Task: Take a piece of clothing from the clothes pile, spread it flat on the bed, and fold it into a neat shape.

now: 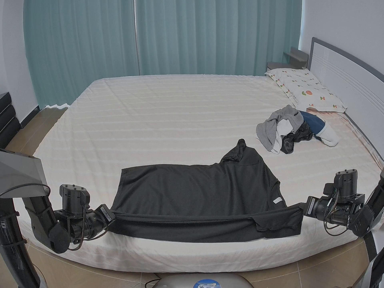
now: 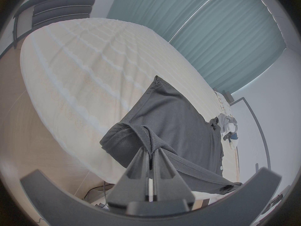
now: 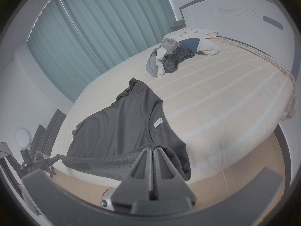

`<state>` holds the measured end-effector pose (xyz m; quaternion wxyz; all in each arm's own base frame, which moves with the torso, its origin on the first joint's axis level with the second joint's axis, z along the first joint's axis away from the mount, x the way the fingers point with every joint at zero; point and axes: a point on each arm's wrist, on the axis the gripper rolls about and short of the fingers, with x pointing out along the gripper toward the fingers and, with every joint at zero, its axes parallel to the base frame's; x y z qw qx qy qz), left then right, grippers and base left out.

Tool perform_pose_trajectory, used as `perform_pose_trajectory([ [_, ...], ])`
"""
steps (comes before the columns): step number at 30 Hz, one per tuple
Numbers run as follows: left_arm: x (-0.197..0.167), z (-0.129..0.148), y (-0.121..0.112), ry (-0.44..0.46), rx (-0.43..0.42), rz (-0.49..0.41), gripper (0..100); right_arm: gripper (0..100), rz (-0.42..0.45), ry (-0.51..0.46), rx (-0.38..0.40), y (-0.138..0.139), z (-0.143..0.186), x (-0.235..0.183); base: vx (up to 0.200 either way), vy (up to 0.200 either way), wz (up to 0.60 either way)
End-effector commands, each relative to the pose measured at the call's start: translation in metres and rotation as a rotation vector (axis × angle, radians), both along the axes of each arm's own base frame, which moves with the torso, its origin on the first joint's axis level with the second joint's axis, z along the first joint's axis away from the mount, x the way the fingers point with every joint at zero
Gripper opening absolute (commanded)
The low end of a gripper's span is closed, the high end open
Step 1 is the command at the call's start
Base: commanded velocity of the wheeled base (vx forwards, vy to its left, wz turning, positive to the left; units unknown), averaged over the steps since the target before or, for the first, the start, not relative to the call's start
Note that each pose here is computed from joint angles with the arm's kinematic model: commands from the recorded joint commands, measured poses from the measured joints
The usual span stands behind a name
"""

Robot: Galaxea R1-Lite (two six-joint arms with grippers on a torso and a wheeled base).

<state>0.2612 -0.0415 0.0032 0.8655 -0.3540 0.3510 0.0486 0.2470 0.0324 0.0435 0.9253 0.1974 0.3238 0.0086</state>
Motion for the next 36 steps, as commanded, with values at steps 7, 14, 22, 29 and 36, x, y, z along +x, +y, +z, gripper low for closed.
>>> perform_pose_trajectory([
  [7, 0.028, -0.020, -0.006, 0.014, -0.049, 0.044, 0, 0, -0.052, 0.006, 0.030, 0.002, -0.052, 0.036, 0.000, 0.000, 0.00],
  [14, 0.042, -0.028, -0.009, -0.003, -0.037, 0.098, 0, 0, -0.077, -0.059, 0.024, 0.003, -0.080, 0.054, 0.000, 0.000, 0.00],
  [22, 0.044, -0.028, -0.011, -0.010, -0.036, 0.096, 0, 0, -0.117, -0.122, 0.006, 0.005, -0.090, 0.064, 0.000, 0.000, 0.00],
  [29, 0.051, -0.024, -0.012, -0.031, -0.095, 0.145, 100, 100, -0.144, -0.181, 0.081, 0.009, -0.083, 0.067, 0.000, 0.000, 0.00],
  [36, 0.062, -0.011, 0.000, -0.076, -0.211, 0.267, 100, 100, -0.220, -0.277, 0.198, 0.002, -0.048, 0.066, 0.000, 0.000, 0.00],
])
